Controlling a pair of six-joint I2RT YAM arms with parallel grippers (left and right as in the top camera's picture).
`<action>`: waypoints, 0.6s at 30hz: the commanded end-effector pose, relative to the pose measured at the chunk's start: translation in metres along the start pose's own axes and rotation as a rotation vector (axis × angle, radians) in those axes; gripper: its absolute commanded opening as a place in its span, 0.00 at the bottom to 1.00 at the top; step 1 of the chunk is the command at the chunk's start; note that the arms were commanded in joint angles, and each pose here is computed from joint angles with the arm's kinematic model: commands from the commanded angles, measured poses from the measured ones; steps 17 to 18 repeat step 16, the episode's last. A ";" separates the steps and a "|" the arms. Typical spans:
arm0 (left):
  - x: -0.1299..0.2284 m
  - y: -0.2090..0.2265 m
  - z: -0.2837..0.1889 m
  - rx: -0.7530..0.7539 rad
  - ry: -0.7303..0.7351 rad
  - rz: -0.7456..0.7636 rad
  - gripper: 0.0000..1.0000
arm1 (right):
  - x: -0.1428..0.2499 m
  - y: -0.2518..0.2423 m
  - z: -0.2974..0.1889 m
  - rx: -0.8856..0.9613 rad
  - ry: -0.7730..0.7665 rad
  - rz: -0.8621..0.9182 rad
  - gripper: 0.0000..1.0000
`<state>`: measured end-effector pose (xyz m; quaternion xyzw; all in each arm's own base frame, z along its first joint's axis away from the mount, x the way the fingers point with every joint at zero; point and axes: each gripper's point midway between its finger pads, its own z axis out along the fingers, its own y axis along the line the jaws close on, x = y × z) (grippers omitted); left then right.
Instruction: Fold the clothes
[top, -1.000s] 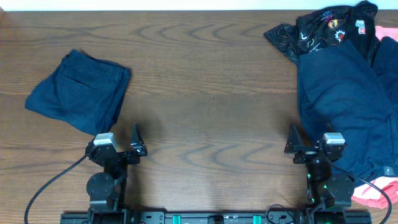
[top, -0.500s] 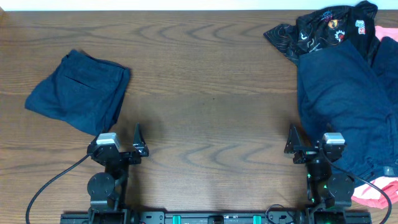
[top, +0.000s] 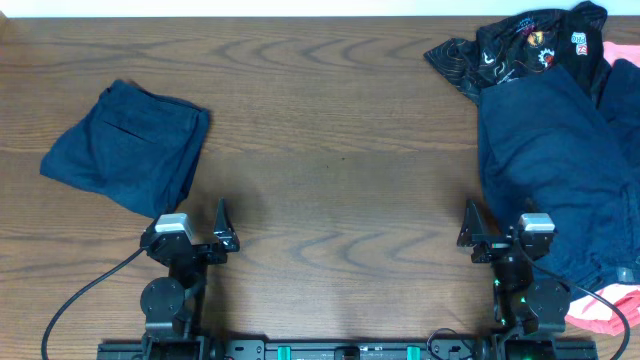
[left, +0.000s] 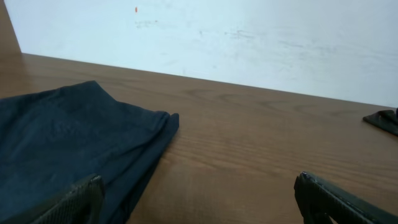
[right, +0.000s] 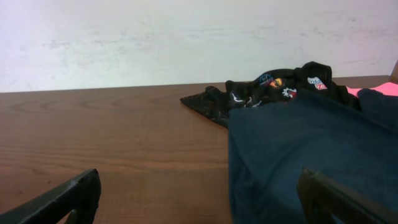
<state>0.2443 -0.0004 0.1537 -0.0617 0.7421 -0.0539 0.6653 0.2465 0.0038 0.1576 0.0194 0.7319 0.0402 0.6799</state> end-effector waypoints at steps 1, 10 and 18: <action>0.016 0.003 0.001 -0.008 0.042 0.020 0.98 | 0.001 0.003 0.000 -0.012 0.001 -0.017 0.99; 0.016 0.003 0.001 -0.008 0.042 0.020 0.98 | 0.001 0.003 0.000 -0.013 0.001 -0.017 0.99; 0.016 0.003 0.001 -0.008 0.042 0.020 0.98 | 0.001 0.003 0.000 -0.012 0.001 -0.017 0.99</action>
